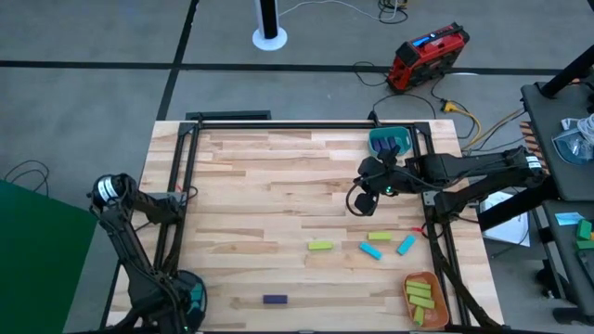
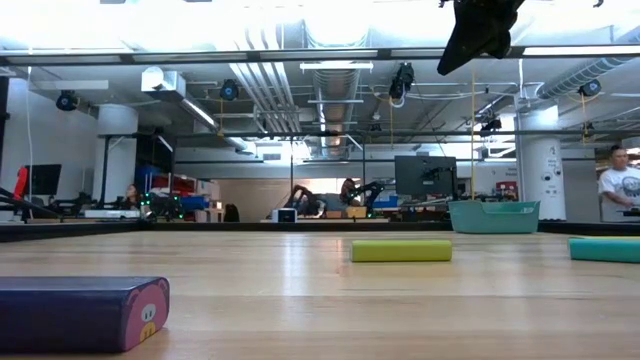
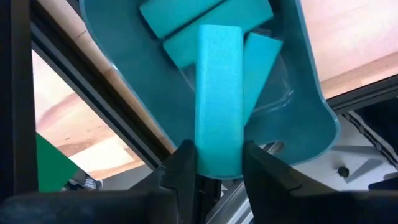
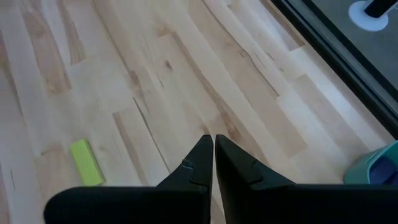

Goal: Sort blocks
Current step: Put the light blue block into the bottom blue bin, then put the violet block into the top blue bin

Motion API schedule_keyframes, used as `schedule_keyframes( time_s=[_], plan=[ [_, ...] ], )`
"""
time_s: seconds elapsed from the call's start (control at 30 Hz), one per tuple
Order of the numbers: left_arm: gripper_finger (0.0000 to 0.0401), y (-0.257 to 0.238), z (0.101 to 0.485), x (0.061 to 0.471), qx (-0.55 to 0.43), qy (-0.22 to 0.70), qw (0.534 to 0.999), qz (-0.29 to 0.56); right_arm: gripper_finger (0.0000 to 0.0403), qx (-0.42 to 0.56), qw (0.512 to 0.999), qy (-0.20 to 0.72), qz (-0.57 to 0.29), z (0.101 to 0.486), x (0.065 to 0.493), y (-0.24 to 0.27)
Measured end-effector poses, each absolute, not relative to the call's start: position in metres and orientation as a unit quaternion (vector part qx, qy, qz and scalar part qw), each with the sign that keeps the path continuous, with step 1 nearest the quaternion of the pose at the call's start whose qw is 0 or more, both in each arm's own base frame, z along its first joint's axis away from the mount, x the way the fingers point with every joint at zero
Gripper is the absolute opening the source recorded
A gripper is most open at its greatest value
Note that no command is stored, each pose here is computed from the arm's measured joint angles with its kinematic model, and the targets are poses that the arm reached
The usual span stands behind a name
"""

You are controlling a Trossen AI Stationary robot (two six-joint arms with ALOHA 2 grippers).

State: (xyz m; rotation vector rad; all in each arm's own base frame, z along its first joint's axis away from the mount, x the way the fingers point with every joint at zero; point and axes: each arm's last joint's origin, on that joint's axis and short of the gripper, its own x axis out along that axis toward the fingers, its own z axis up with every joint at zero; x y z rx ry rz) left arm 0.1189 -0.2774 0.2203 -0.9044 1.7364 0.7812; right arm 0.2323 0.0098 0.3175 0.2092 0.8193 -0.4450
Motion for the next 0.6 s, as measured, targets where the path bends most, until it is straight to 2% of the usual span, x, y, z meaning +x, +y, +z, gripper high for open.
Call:
schedule_keyframes(
  time_s=[0.2,0.43,0.6],
  plan=[
    [0.0128,-0.278,0.221,0.119,-0.372,0.718,0.496,0.318,0.0009,0.101,0.888,0.394,-0.214,0.317,0.232,0.01],
    [0.0132,-0.277,0.223,0.119,-0.376,0.716,0.5,0.31,0.0009,0.102,0.887,0.394,-0.217,0.318,0.232,0.008],
    [0.0133,-0.268,0.234,0.127,-0.408,0.664,0.551,0.299,0.0009,0.123,0.891,0.382,-0.21,0.319,0.235,0.009]
  ],
)
